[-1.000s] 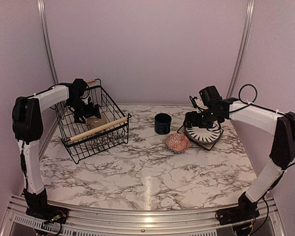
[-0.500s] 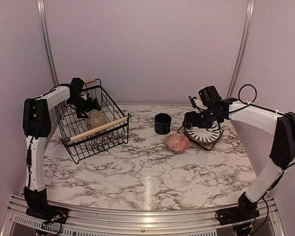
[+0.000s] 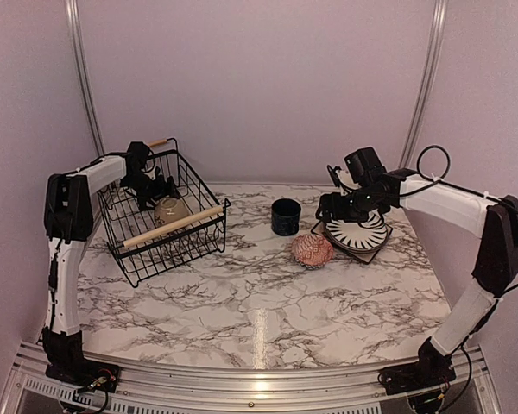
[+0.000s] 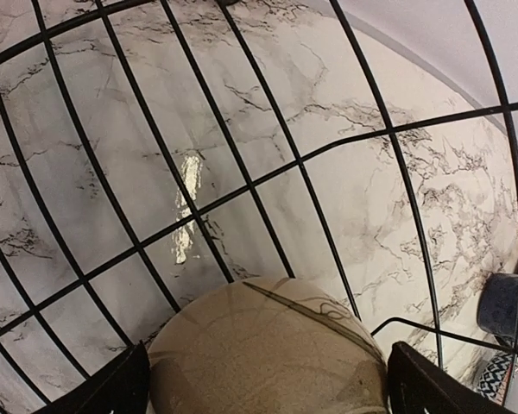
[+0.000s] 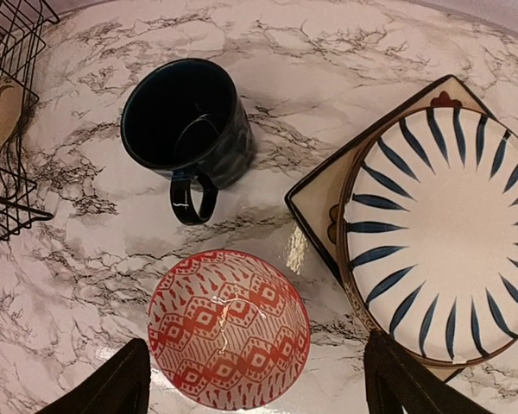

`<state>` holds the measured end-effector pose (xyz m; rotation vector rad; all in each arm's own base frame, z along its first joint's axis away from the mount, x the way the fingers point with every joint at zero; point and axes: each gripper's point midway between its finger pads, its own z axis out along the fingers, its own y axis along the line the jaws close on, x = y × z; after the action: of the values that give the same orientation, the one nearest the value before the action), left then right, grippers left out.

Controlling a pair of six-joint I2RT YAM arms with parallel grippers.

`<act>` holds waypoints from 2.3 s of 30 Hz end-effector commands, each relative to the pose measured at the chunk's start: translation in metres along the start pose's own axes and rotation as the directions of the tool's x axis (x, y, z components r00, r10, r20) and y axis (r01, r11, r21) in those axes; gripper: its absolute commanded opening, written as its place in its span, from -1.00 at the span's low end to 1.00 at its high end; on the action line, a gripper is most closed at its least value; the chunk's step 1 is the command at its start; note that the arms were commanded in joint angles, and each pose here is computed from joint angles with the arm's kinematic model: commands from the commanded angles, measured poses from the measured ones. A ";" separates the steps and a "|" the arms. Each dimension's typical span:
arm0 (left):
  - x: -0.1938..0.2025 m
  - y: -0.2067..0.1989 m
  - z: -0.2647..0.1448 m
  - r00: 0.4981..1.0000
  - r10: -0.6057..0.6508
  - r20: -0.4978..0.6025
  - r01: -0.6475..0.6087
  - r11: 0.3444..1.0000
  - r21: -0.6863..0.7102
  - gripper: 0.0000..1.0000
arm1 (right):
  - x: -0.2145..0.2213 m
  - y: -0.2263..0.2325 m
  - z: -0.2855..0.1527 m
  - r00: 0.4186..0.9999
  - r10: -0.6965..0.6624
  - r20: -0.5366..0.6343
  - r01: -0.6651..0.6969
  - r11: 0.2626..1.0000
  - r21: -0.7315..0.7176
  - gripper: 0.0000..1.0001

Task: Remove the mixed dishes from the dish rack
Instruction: Move the bowl to the dish rack.

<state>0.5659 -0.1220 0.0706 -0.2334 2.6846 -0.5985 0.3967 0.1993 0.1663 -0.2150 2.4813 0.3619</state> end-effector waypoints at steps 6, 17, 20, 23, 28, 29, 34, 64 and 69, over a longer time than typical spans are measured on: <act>0.062 -0.019 -0.021 0.994 0.034 -0.105 -0.038 0.999 -0.032 0.81 | -0.045 0.030 -0.014 0.995 -0.030 0.097 0.034 0.999 -0.037 0.64; 0.092 -0.026 -0.024 0.990 0.059 -0.126 -0.067 0.996 -0.055 0.82 | -0.084 0.098 -0.020 0.979 -0.090 0.183 0.115 0.985 -0.128 0.64; 0.092 -0.028 -0.025 0.990 0.070 -0.123 -0.077 0.995 -0.055 0.93 | -0.088 0.119 -0.021 0.975 -0.104 0.196 0.137 0.976 -0.167 0.64; 0.087 -0.033 -0.031 0.989 0.105 -0.109 -0.110 0.993 -0.047 0.98 | -0.088 0.131 -0.021 0.974 -0.115 0.198 0.152 0.970 -0.188 0.64; 0.088 -0.024 -0.037 0.971 0.179 -0.159 -0.191 0.980 -0.062 0.98 | -0.079 0.129 -0.015 0.977 -0.118 0.177 0.150 0.971 -0.184 0.64; 0.092 -0.025 -0.036 0.967 0.175 -0.183 -0.182 0.983 -0.019 0.98 | -0.076 0.128 -0.014 0.978 -0.117 0.172 0.149 0.972 -0.182 0.64; 0.097 -0.013 -0.027 0.955 0.167 -0.245 -0.169 0.985 0.012 0.98 | -0.069 0.123 -0.014 0.980 -0.108 0.165 0.137 0.975 -0.177 0.64; 0.138 -0.007 -0.041 0.955 0.104 -0.278 -0.122 0.991 -0.048 0.83 | -0.069 0.147 -0.018 0.977 -0.082 0.197 0.132 0.958 -0.255 0.64; 0.137 -0.006 -0.056 0.971 0.091 -0.220 -0.113 0.990 -0.088 0.93 | -0.066 0.199 -0.020 0.980 -0.016 0.198 0.097 0.907 -0.410 0.59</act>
<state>0.4417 -0.1542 0.0782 0.0078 2.8545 -0.5973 0.4036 0.3393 0.2334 -0.4036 2.2720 0.6330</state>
